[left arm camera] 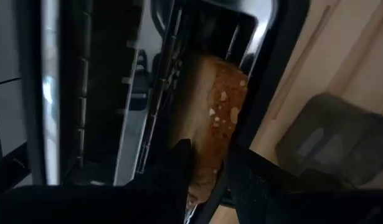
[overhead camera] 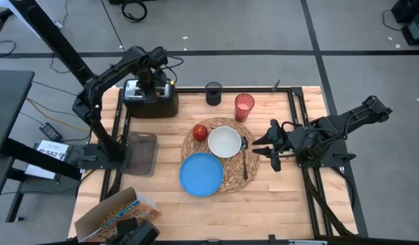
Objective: Arrange a breakfast setting
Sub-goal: Put the toasted bread from the toaster oven on the blue plate
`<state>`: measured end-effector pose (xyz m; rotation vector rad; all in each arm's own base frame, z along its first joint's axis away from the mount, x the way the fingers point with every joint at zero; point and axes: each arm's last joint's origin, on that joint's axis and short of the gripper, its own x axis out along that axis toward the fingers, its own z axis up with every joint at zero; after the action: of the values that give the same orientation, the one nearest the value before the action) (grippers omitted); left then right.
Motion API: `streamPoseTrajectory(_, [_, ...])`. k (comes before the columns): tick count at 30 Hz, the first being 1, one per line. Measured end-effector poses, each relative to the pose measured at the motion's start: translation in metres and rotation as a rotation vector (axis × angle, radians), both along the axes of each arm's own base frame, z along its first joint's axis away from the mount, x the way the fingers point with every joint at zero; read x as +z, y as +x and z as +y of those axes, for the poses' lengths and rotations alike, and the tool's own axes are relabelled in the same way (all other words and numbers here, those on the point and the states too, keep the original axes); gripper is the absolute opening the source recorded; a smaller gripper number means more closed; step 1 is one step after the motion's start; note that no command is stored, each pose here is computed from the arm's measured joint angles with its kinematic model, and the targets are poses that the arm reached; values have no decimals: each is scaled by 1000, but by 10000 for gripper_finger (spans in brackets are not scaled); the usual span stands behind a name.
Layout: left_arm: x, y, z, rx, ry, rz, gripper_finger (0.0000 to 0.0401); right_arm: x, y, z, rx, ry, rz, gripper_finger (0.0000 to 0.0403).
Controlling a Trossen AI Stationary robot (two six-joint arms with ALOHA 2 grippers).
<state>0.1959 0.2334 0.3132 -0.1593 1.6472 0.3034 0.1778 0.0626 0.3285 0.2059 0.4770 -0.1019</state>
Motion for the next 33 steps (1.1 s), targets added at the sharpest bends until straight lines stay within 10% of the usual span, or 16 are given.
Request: streamPoseTrajectory(33, [0, -3, -3, 25, 21, 69, 91, 0, 1, -2, -24, 23, -2, 142])
